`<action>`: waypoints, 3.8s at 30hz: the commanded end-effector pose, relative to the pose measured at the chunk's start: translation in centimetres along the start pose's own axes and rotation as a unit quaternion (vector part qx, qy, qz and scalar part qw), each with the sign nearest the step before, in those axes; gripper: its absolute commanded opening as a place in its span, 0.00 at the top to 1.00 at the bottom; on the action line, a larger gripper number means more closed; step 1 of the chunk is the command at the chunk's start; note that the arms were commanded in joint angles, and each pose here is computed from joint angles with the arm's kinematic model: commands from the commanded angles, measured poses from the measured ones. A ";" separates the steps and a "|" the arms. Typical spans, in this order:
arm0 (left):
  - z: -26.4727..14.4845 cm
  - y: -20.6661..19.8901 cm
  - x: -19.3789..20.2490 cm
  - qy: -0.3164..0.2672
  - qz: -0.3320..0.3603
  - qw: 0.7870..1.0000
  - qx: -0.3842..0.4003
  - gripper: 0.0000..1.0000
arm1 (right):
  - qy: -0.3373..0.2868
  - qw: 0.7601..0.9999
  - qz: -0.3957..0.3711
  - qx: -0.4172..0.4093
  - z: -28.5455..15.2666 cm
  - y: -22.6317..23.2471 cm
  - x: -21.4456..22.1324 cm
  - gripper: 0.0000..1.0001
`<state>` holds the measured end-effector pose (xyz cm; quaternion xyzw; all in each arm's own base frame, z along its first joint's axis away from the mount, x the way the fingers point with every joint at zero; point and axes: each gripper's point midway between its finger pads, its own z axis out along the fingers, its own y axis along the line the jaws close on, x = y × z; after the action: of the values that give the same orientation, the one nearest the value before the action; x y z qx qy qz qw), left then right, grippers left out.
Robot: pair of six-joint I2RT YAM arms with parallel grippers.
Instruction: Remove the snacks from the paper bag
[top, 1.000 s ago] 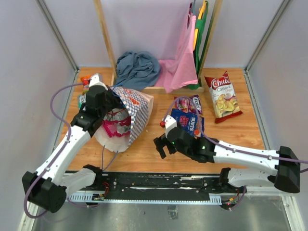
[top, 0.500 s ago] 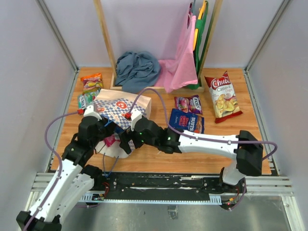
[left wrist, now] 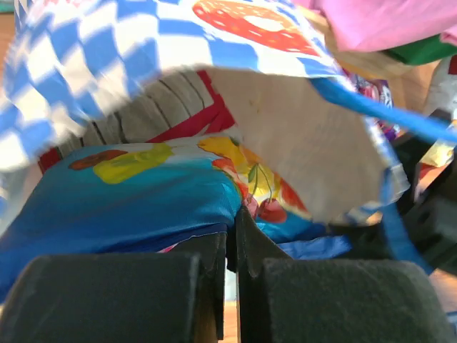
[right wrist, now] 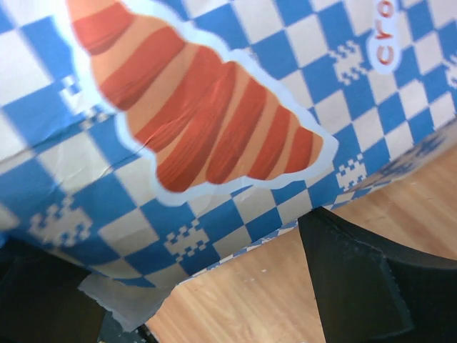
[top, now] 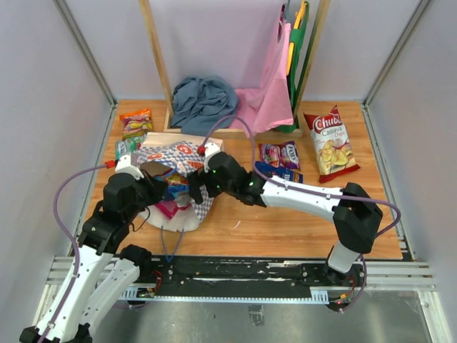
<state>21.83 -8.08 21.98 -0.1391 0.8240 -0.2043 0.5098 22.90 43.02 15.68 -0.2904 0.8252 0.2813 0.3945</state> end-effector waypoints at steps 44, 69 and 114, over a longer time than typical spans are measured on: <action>-8.5 -15.8 -4.0 0.018 0.092 0.907 0.411 0.99 | -0.113 0.992 0.029 -0.043 -20.5 -7.3 -6.4 0.02; -10.1 -35.5 9.2 0.205 0.110 0.750 0.619 0.99 | -0.102 0.920 0.261 0.276 -30.2 -24.7 0.0 0.02; 16.9 -31.6 30.9 0.336 0.263 0.816 0.391 0.74 | -0.271 0.815 0.380 0.342 -40.0 -29.7 -0.9 0.02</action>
<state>22.50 -53.43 3.78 0.3803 0.7810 -0.4473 0.2130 24.79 -4.71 29.99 0.2953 0.7820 0.1675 0.5227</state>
